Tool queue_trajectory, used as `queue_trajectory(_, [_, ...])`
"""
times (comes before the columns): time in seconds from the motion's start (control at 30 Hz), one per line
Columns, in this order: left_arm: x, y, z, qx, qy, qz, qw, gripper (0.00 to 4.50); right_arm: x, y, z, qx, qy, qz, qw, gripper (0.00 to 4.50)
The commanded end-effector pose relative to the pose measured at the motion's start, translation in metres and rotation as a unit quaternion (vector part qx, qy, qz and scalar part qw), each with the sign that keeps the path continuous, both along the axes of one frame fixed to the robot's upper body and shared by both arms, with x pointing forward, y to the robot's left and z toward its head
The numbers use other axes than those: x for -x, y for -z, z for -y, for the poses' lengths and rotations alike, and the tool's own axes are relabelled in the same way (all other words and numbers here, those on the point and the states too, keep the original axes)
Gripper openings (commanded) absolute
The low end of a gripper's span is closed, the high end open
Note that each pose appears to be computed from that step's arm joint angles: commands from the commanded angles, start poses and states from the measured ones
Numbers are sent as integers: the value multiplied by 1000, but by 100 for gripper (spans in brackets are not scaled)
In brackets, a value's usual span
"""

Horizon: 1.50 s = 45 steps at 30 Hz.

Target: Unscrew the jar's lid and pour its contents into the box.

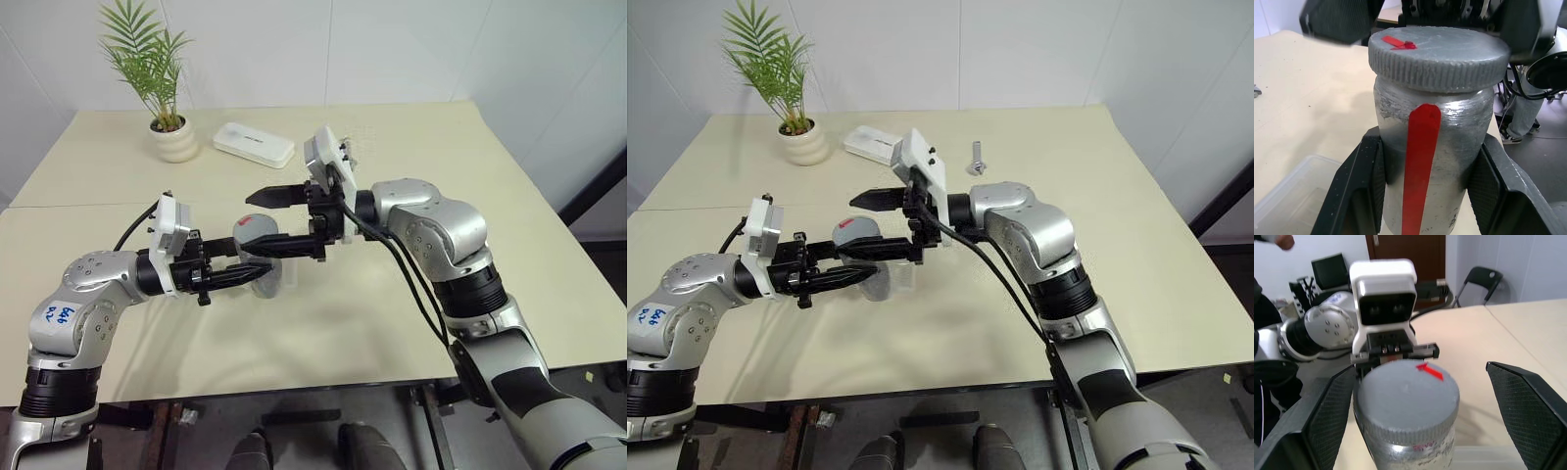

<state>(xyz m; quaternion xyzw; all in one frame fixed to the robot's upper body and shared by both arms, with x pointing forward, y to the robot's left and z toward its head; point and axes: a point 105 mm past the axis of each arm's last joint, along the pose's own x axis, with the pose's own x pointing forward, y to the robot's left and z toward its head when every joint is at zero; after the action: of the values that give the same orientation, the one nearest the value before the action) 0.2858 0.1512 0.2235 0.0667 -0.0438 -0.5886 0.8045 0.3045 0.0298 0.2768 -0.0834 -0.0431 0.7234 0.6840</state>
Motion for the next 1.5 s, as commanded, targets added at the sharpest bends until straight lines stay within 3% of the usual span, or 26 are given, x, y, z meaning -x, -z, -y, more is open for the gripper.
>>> queue_trajectory(0.03, [6, -11, 1, 0, 8, 24, 1000, 188, 10, -14, -3, -8, -16, 36, 999, 446])
queue_trajectory(0.2, [7, -10, 0, -1, 8, 23, 1000, 188, 9, -16, -3, -14, -18, 33, 999, 446])
queue_trajectory(0.3, [7, -10, 0, -1, 7, 23, 1000, 188, 11, -18, -3, -22, -23, 29, 999, 385])
queue_trajectory(0.43, [7, -9, 0, -1, 6, 23, 1000, 188, 18, -26, -4, -44, -38, 16, 998, 256])
queue_trajectory(0.63, [7, -6, -2, -8, 6, 19, 1000, 188, 26, -57, 6, -141, -67, -67, 985, 255])
queue_trajectory(0.77, [10, -3, -4, -15, 5, 14, 1000, 188, 14, -60, 23, -163, -19, -64, 984, 255])
queue_trajectory(0.9, [12, -5, -10, -15, -2, 12, 1000, 188, -28, -27, 56, -132, 131, -3, 983, 255])
queue_trajectory(1.0, [12, -10, -19, -10, -19, 16, 1000, 188, -61, 15, 100, -88, 246, 45, 964, 255])
queue_trajectory(1.2, [6, -22, -37, 9, -48, 21, 999, 188, -103, 106, 191, -36, 440, 41, 896, 255])
queue_trajectory(1.33, [-1, -30, -41, 30, -59, 25, 998, 188, -111, 139, 219, -26, 503, 24, 864, 255])
queue_trajectory(1.5, [-6, -34, -43, 48, -66, 19, 996, 188, -103, 150, 219, -39, 485, 1, 873, 431])
